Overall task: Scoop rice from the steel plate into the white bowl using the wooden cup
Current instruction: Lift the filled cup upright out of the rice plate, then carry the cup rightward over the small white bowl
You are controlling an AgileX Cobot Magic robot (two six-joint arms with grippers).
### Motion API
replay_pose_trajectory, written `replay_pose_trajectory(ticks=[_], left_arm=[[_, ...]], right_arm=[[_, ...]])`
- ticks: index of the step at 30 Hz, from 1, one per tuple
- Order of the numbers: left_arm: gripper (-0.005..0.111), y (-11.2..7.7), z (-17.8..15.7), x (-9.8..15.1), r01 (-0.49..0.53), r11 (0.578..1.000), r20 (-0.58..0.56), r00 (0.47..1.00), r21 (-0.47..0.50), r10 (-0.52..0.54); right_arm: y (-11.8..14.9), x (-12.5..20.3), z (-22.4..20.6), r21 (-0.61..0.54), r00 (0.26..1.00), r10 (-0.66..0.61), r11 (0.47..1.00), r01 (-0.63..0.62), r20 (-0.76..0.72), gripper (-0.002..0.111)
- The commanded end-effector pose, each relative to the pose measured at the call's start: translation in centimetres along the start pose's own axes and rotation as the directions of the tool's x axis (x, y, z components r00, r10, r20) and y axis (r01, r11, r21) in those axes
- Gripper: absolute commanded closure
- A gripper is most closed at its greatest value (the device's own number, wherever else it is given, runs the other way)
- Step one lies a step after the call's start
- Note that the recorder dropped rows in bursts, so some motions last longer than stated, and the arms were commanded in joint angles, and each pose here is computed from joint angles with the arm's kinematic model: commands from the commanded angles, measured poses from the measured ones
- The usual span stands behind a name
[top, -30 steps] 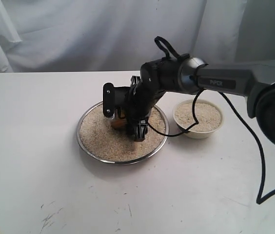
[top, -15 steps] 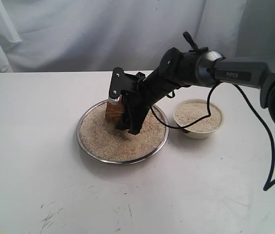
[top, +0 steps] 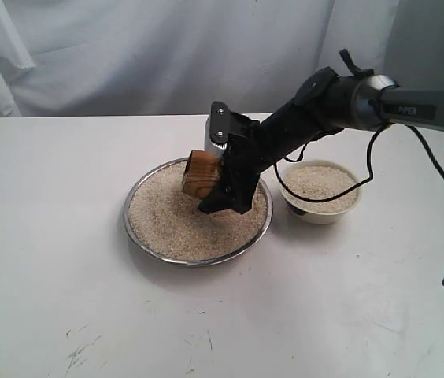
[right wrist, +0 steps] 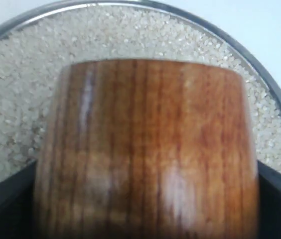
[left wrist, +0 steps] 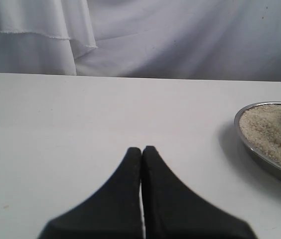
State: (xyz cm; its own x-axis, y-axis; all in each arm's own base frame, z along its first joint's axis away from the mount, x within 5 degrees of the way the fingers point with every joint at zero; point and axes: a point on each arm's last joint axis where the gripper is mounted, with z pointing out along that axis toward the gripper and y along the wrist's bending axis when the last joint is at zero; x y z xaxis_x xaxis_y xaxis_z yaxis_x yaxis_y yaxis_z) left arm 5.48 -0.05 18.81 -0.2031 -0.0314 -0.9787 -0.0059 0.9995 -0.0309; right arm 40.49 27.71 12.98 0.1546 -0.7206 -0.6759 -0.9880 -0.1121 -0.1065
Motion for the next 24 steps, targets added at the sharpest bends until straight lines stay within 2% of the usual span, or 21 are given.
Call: replay_pose_trajectory(ticks=[1, 6, 14, 19, 24], left_arm=[[0.107, 0.0, 0.0, 0.1, 0.004, 1.0, 0.007, 1.0, 0.002, -0.004], [0.107, 0.0, 0.0, 0.1, 0.004, 1.0, 0.007, 1.0, 0.002, -0.004], [0.107, 0.0, 0.0, 0.1, 0.004, 1.0, 0.007, 1.0, 0.002, -0.004], [0.107, 0.0, 0.0, 0.1, 0.004, 1.0, 0.007, 1.0, 0.002, -0.004], [0.107, 0.0, 0.0, 0.1, 0.004, 1.0, 0.007, 1.0, 0.002, -0.004]], right_arm=[[-1.0, -0.9, -2.9, 0.024, 0.993, 0.016, 1.0, -0.019, 0.12, 0.108], [-1.0, -0.9, -5.6, -0.016, 0.988, 0.006, 1.0, -0.004, 0.152, 0.108], [-1.4, -1.0, -11.1, 0.009, 0.983, -0.011, 1.0, 0.01, 0.183, 0.108], [-1.4, 0.0, -13.8, 0.043, 0.993, -0.024, 0.999, 0.019, 0.115, 0.108], [-0.8, 2.4, -15.0, 0.041, 0.998, -0.012, 0.999, 0.01, 0.059, 0.108]])
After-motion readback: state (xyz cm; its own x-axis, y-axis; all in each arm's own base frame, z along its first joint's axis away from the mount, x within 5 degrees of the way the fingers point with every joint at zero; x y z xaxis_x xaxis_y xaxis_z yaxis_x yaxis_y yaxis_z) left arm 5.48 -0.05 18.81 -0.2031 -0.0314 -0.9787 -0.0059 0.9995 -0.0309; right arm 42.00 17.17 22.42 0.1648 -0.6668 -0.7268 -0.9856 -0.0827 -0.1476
